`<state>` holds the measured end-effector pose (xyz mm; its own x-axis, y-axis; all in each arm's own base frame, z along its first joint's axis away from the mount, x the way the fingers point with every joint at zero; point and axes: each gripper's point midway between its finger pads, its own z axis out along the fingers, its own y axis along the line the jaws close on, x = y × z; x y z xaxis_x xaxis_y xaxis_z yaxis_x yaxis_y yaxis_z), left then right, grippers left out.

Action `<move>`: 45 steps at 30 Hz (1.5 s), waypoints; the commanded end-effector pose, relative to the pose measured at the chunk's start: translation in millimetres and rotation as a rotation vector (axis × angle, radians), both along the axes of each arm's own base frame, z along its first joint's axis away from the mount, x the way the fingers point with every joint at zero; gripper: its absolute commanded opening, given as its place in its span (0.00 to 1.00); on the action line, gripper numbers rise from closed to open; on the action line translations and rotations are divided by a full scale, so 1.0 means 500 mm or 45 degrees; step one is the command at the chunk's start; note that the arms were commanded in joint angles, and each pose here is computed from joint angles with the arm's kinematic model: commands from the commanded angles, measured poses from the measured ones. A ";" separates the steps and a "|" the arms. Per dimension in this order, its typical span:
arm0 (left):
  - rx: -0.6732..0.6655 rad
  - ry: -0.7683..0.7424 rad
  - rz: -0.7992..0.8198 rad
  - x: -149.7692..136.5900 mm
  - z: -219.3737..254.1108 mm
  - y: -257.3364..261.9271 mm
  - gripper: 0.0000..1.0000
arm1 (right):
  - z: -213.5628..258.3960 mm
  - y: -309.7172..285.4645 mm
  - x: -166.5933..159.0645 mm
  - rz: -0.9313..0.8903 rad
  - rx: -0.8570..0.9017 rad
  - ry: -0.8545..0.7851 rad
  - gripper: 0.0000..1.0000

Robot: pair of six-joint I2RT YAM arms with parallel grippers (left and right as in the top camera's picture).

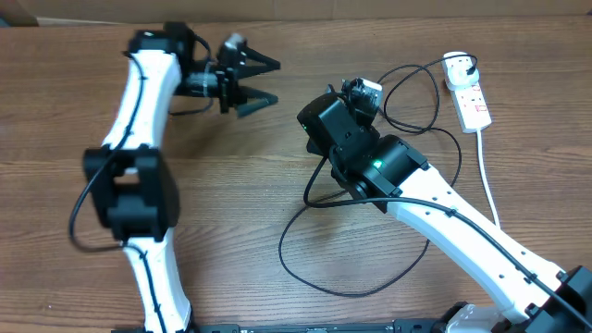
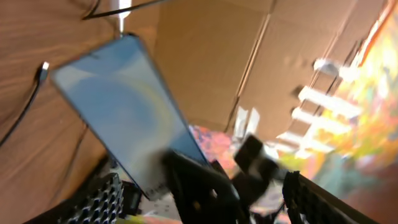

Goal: Plug charger to phone and switch on socket

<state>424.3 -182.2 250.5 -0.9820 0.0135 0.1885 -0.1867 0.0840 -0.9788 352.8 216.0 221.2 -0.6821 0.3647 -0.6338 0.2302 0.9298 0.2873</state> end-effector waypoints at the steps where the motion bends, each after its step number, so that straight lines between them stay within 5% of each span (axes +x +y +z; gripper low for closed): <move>1: 0.069 -0.436 0.000 -0.054 0.133 0.014 0.78 | 0.121 -0.003 0.009 -0.021 0.132 -0.157 0.04; 4: 0.149 -0.603 0.011 -0.095 0.192 0.025 0.78 | 0.167 -0.009 0.009 -0.015 0.200 -0.194 0.04; 7: 0.403 -0.759 0.028 -0.148 0.224 0.037 0.78 | 0.206 -0.026 0.006 0.012 0.317 -0.196 0.04; 13: 0.796 -0.846 0.084 -0.215 0.239 0.054 0.78 | 0.231 -0.064 0.026 0.076 0.547 -0.129 0.04; 20: 1.198 -0.499 0.424 -0.193 0.197 0.096 0.86 | 0.281 -0.099 0.054 0.203 0.931 -0.065 0.04; 23: 1.134 -0.451 0.504 -0.163 0.202 0.062 1.00 | 0.303 -0.102 0.054 0.246 1.072 -0.033 0.04; 30: 0.888 -0.003 0.788 -0.100 0.209 0.003 0.97 | 0.325 -0.096 0.042 0.178 1.343 0.119 0.04; 36: 0.710 0.429 0.814 -0.096 0.191 -0.043 0.93 | 0.371 -0.073 0.032 0.185 1.559 0.210 0.04; 45: 0.414 0.329 0.584 -0.070 0.263 -0.125 0.89 | 0.373 -0.044 0.016 0.158 1.633 0.310 0.04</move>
